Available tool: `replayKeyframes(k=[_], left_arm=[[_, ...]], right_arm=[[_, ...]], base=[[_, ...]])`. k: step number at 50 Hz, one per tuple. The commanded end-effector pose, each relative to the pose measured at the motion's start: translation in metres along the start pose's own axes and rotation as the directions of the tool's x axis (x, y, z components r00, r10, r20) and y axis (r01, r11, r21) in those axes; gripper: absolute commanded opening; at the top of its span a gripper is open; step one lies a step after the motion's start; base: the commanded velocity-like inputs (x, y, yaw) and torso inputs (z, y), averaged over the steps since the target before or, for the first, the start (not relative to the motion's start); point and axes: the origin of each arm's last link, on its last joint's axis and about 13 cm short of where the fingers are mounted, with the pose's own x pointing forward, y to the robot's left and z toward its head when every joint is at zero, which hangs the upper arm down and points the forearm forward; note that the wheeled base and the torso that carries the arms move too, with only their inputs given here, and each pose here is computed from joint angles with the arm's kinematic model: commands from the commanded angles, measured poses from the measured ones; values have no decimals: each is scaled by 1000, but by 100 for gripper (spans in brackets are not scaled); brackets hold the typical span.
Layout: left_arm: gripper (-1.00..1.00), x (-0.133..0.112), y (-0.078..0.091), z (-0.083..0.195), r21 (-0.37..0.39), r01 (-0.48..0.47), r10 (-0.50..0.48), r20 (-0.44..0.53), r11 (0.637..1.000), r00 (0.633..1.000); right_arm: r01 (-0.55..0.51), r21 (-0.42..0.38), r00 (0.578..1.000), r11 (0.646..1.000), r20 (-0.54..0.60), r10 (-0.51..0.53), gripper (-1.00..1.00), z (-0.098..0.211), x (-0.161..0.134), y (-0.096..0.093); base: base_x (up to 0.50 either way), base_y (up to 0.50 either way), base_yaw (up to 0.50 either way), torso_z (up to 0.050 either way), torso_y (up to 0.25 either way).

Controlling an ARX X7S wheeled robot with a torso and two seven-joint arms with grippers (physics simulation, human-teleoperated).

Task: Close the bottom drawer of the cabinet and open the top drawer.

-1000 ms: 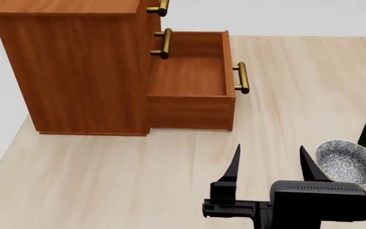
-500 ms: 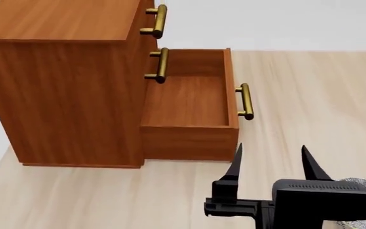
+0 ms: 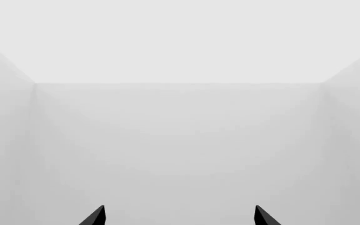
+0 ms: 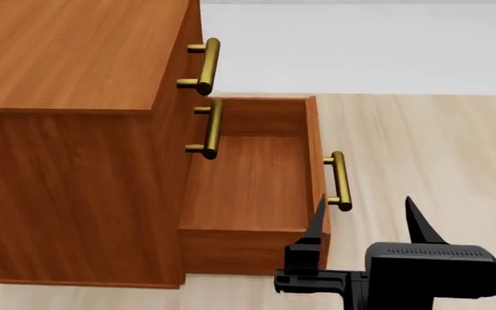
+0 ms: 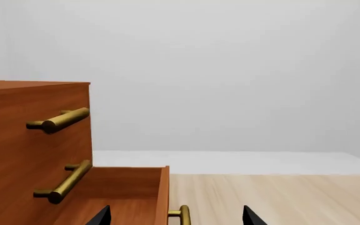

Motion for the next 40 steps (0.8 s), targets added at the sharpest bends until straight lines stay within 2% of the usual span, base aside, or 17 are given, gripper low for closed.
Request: replayKeyframes(k=[1, 18, 40], left_arm=[[100, 0, 1, -1, -1, -4, 4, -2, 1000, 1000], [100, -1, 0, -2, -8, -9, 9, -2, 1000, 1000], [100, 0, 0, -2, 2, -13, 13, -11, 1000, 1000]], right_arm=[[-5, 3, 1000, 1000, -1, 5, 100, 0, 0, 1], [-6, 6, 1000, 1000, 2, 6, 100, 1, 0, 1], [-16, 8, 1000, 1000, 7, 16, 100, 1, -1, 1]], base=[[355, 0, 0, 0, 0], [354, 0, 0, 0, 1], [0, 0, 0, 0, -7]])
